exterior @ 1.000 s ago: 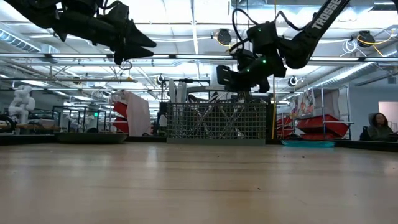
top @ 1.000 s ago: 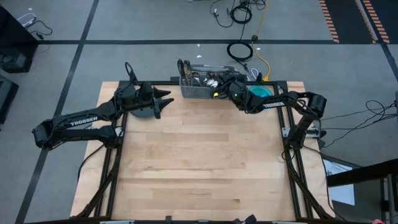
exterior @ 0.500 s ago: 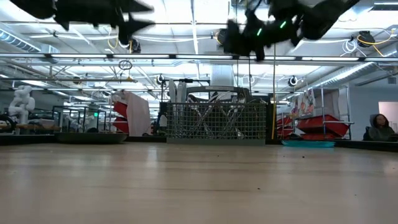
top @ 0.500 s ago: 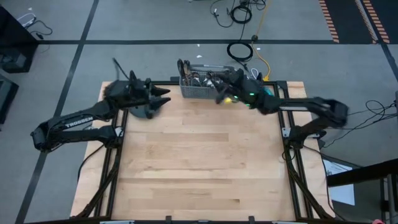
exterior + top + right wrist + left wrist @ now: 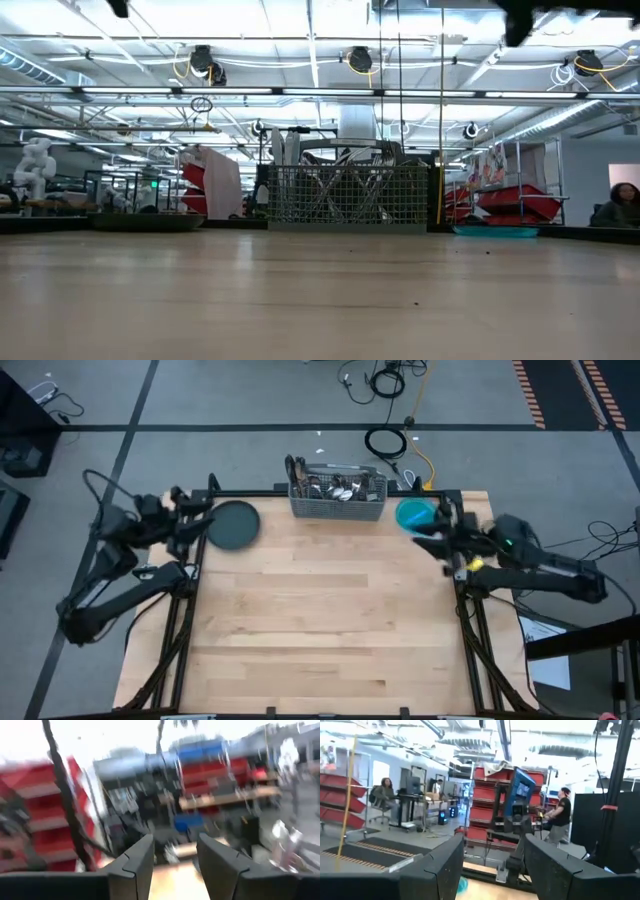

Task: Sort silverware
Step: Return to Home Position

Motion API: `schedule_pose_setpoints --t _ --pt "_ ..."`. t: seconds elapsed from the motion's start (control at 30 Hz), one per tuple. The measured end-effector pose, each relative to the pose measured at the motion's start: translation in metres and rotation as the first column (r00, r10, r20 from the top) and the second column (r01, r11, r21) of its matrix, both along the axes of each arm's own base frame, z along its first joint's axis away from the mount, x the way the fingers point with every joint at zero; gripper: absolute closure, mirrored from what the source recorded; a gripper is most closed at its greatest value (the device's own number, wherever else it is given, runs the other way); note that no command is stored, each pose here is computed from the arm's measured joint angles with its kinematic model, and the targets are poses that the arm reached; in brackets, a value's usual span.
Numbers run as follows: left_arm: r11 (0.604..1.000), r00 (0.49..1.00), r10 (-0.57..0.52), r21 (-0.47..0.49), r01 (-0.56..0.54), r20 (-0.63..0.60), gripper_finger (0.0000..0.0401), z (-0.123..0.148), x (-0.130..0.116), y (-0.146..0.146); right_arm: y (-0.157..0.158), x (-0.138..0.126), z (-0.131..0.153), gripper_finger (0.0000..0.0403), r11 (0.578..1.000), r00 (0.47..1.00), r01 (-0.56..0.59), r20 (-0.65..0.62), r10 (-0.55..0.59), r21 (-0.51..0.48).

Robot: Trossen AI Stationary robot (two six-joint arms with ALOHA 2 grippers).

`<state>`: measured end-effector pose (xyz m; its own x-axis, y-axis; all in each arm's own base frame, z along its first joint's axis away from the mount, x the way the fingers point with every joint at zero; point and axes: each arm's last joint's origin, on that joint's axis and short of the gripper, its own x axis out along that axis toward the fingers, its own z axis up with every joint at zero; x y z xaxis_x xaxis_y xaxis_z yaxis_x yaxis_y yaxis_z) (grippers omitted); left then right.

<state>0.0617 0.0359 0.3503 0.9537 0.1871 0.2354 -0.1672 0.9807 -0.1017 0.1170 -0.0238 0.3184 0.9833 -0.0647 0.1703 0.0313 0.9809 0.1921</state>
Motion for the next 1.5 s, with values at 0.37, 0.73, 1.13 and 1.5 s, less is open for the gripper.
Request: schedule_pose_setpoints --t 0.37,0.73,1.13,1.5 --pt "0.985 0.994 -0.079 -0.161 0.065 -0.081 0.0194 -0.029 -0.008 -0.008 0.014 -0.033 -0.088 0.0276 0.993 0.930 -0.064 0.366 0.024 0.096" --pt "0.990 0.993 -0.075 -0.128 0.064 -0.087 0.0270 -0.076 -0.006 -0.006 0.023 -0.028 -0.104 0.0276 0.992 0.940 -0.122 0.323 0.112 0.012" --pt "0.983 0.994 -0.090 -0.169 0.078 -0.063 0.0361 -0.134 0.007 0.006 0.028 -0.021 -0.120 0.0276 0.990 0.979 -0.132 0.149 0.137 -0.049" --pt "0.976 0.994 -0.086 -0.204 0.071 -0.064 0.0396 -0.143 0.010 0.009 0.024 -0.016 -0.149 0.0276 0.998 0.988 0.014 -0.155 -0.005 0.055"
